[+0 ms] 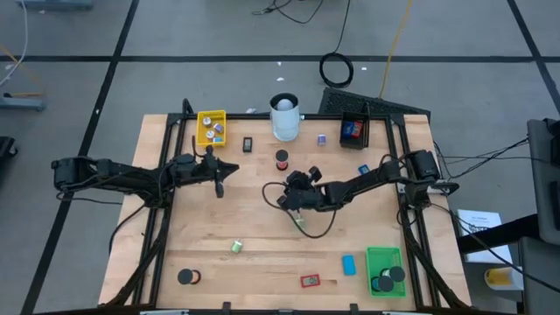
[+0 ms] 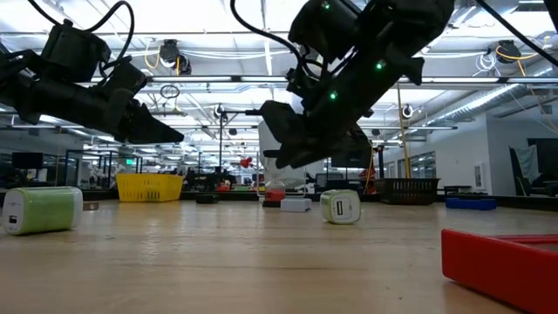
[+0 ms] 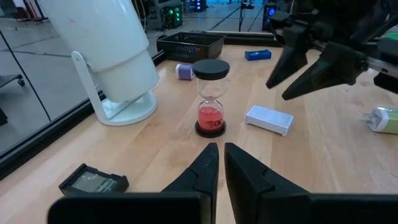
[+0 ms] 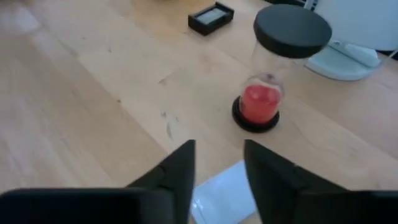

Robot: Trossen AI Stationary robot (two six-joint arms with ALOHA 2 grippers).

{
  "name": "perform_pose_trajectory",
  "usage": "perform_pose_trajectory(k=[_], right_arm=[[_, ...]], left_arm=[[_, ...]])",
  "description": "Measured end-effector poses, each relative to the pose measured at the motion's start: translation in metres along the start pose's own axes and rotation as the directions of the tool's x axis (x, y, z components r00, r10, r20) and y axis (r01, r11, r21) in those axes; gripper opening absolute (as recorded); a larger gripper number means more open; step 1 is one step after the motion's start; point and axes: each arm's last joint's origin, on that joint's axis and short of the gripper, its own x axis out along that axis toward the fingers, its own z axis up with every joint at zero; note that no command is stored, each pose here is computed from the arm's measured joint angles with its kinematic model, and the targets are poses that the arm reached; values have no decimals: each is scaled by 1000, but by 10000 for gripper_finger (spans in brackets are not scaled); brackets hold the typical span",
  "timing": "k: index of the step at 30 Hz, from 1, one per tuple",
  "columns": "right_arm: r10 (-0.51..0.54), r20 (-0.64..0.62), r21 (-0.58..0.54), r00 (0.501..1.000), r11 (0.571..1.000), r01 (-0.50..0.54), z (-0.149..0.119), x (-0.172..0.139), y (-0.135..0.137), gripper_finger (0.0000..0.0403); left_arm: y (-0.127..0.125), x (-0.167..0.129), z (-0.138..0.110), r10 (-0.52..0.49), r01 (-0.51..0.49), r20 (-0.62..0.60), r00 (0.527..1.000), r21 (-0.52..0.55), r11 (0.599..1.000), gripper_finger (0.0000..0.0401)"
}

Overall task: Pick & Place Office items
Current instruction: Put the white timer into the black bin

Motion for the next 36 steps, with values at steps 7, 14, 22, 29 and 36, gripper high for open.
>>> perform_pose_trajectory(k=[7, 14, 22, 29, 36], right_arm=[[15, -26, 65, 1000, 998, -13, 3, 5, -5, 247], [-8, -90, 96, 996, 995, 17, -11, 24, -10, 288], [-87, -169, 69, 982, 993, 100, -22, 26, -19, 287], [-143, -225, 65, 964, 985, 161, -20, 17, -28, 286], [-118, -217, 89, 969, 986, 140, -14, 9, -27, 286]], left_arm=[[0, 0, 0, 0, 0, 0, 1000, 0, 1000, 35], [0, 0, 0, 1, -1, 0, 1000, 0, 1000, 35], [0, 0, 0, 1, -1, -2, 1000, 1, 1000, 35], [0, 0, -1, 1, -1, -8, 1000, 1, 1000, 35], [0, 0, -1, 1, -1, -8, 1000, 1, 1000, 35]])
